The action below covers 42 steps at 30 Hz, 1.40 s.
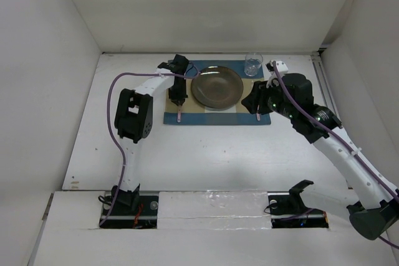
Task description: Set the dinner table for one person
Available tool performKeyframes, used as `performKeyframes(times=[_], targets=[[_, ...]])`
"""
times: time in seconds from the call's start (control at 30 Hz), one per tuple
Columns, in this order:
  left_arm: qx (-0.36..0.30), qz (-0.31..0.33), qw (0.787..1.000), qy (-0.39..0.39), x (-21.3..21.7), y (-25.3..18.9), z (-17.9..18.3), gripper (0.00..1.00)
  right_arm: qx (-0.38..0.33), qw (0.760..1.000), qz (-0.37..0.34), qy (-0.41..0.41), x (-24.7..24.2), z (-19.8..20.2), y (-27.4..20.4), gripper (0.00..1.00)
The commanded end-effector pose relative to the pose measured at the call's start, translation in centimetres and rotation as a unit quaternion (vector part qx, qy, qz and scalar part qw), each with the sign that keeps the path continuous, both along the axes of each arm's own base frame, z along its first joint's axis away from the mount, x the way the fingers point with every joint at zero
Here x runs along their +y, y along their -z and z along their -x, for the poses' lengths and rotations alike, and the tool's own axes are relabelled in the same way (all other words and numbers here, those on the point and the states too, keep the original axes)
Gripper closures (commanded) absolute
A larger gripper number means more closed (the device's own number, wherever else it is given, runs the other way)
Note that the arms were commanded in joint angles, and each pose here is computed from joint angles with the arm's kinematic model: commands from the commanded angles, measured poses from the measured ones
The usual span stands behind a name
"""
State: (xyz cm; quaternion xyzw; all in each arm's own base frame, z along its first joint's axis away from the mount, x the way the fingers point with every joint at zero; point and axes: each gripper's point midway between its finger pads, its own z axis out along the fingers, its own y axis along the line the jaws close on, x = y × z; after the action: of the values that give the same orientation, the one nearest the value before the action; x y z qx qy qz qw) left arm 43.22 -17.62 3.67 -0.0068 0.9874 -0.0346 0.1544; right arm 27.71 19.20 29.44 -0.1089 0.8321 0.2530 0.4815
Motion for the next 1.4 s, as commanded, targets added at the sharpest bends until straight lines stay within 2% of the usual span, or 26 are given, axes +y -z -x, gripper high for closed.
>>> performKeyframes(times=[0.0, 0.13, 0.27, 0.53, 0.6, 0.63, 0.67, 0.7, 0.73, 0.77, 0.8, 0.83, 0.9, 0.93, 1.0, 1.03, 1.13, 1.17, 1.27, 1.37], targets=[[-0.013, -0.009, 1.0, 0.0, 0.5, -1.3, -0.7, 1.0, -0.024, 0.999, -0.019, -0.01, 0.7, 0.0, -2.2, 0.47], [-0.014, -0.013, 1.0, -0.001, 0.7, -1.3, -0.8, 1.0, -0.024, 0.999, -0.019, -0.01, 0.7, 0.0, -2.2, 0.47], [-0.016, -0.015, 1.0, -0.012, 0.8, -1.5, -0.7, 0.81, -0.023, 0.999, -0.021, -0.014, 0.8, 0.1, -2.2, 0.46], [-0.05, -0.009, 0.998, -0.026, 1.0, -4.2, -1.1, 0.6, -0.023, 1.0, -0.011, -0.006, 0.4, 0.1, -2.1, 0.46], [-0.073, -0.012, 0.997, -0.037, 1.5, -6.1, -1.2, 0.48, -0.033, 0.999, -0.01, 0.008, -0.3, 0.2, -2.8, 0.44], [-0.082, -0.01, 0.995, -0.053, 1.7, -7.0, -1.1, 0.44, -0.032, 0.999, -0.002, 0.024, -0.8, -0.1, -2.6, 0.39], [-0.092, -0.01, 0.994, -0.055, 1.9, -7.6, -0.9, 0.41, -0.043, 0.999, -0.005, 0.032, -1.2, 0.0, -3.4, 0.39], [-0.116, -0.001, 0.991, -0.069, 2.5, -10.0, -0.8, 0.21, -0.046, 0.998, -0.002, 0.042, -1.9, 0.3, -3.9, 0.23], [-0.135, -0.001, 0.988, -0.079, 2.9, -11.3, -0.8, 0.0, -0.047, 0.997, -0.003, 0.055, -2.4, 0.4, -4.2, 0.23], [-0.149, 0.008, 0.985, -0.092, 3.4, -12.5, -0.8, 0.0, -0.052, 0.995, 0.006, 0.081, -3.5, 0.3, -4.6, 0.02], [-0.156, 0.006, 0.983, -0.099, 3.9, -13.2, -0.2, 0.0, -0.057, 0.994, 0.009, 0.093, -4.2, 0.6, -5.1, 0.0], [-0.192, -0.001, 0.974, -0.118, 5.6, -16.1, 0.2, 0.0, -0.065, 0.992, 0.008, 0.105, -5.2, 1.4, -6.1, 0.0], [-0.221, -0.012, 0.964, -0.146, 7.0, -17.9, 1.3, 0.0, -0.077, 0.986, 0.019, 0.146, -7.3, 1.9, -7.0, 0.0], [-0.256, -0.002, 0.953, -0.164, 7.9, -20.9, 2.5, 0.0, -0.084, 0.983, 0.014, 0.161, -8.2, 2.6, -7.8, 0.0], [-0.296, -0.01, 0.935, -0.195, 9.7, -23.3, 3.9, 0.0, -0.088, 0.977, 0.025, 0.192, -10.1, 3.6, -8.5, 0.0], [-0.322, -0.007, 0.922, -0.215, 11.1, -25.0, 6.1, 0.0, -0.095, 0.974, 0.024, 0.204, -11.2, 4.6, -9.1, 0.0], [-0.367, 0.009, 0.901, -0.233, 12.7, -27.1, 9.2, 0.0, -0.104, 0.969, 0.019, 0.224, -12.9, 6.1, -10.1, 0.0], [-0.404, 0.029, 0.881, -0.242, 13.6, -29.6, 11.3, 0.0, -0.111, 0.966, 0.016, 0.232, -13.7, 6.9, -10.6, 0.0], [-0.454, 0.043, 0.849, -0.266, 16.1, -32.4, 15.3, 0.0, -0.116, 0.959, 0.023, 0.258, -15.7, 8.6, -11.2, 0.0], [-0.477, 0.045, 0.832, -0.279, 17.5, -33.4, 18.1, 0.0, -0.119, 0.956, 0.025, 0.268, -17.1, 10.1, -11.2, 0.0]])
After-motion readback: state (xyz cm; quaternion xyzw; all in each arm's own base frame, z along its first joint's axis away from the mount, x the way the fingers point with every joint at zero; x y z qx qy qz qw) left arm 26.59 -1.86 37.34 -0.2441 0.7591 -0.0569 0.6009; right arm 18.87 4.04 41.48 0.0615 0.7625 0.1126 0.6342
